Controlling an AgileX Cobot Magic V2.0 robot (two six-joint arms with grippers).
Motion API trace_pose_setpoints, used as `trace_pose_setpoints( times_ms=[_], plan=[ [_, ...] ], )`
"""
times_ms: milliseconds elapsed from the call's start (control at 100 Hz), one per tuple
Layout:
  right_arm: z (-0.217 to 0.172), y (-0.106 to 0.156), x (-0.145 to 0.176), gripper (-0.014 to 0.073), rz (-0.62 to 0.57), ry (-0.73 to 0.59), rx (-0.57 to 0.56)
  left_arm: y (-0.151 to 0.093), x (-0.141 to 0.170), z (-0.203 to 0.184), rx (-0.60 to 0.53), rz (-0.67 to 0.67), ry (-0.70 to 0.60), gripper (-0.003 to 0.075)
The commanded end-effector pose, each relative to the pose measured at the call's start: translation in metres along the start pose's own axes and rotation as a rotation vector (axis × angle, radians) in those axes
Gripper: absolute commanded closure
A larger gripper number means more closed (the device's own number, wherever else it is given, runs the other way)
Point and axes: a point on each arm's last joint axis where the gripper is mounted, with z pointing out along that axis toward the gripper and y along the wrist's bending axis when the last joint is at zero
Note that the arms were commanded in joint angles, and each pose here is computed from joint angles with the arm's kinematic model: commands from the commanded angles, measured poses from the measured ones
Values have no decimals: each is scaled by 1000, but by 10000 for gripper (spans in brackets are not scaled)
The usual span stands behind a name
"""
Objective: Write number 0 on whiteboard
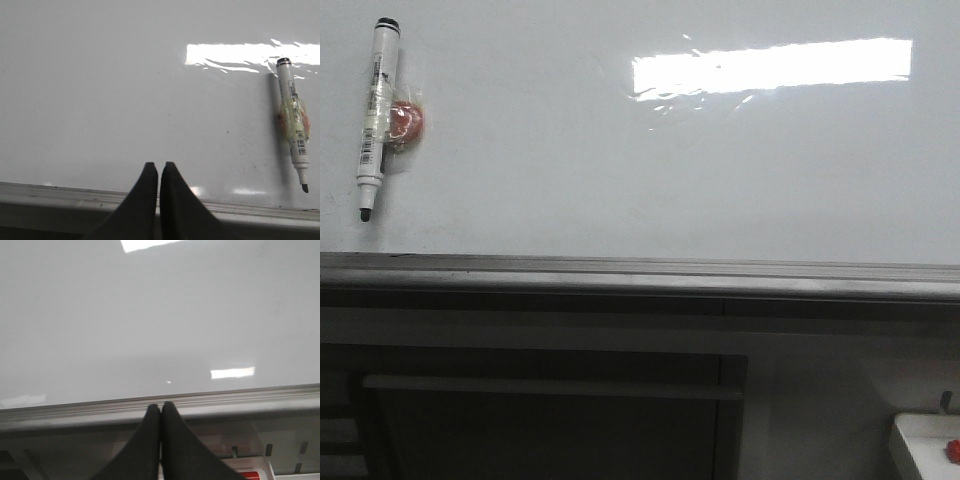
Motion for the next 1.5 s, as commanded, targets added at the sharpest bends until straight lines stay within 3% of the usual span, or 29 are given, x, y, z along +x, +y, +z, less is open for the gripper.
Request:
trace_pose_setpoints(
  times_ms=[0, 630, 800, 920, 1060, 1160, 1200, 1290, 1490],
  plan=[
    [0, 0, -1, 646, -10, -83, -9, -2, -4, -2, 32, -14, -78, 741],
    [0, 0, -1, 646, -16, -89, -8, -2, -4, -2, 33, 2, -82, 741],
    [0, 1, -7, 646, -28, -144, -12, -2, -4, -2, 33, 2, -82, 741],
    [-2, 1, -12, 646, -152, -211, -4, -2, -4, -2, 33, 12, -84, 741],
    [-4, 4, -23, 646, -148, -329, -24, -2, -4, -2, 33, 20, -85, 741],
    [-4, 4, -22, 646, -148, -327, -24, -3, -5, -2, 36, 20, -94, 741],
    [-4, 3, -22, 646, -124, -319, -25, -3, -6, -2, 40, 20, -107, 741],
    [-6, 3, -29, 646, 80, -324, -46, -4, -14, -3, 52, -22, -146, 741],
    [-18, 6, -56, 646, 86, -233, -37, -3, -41, -3, 17, -47, -77, 741]
  ],
)
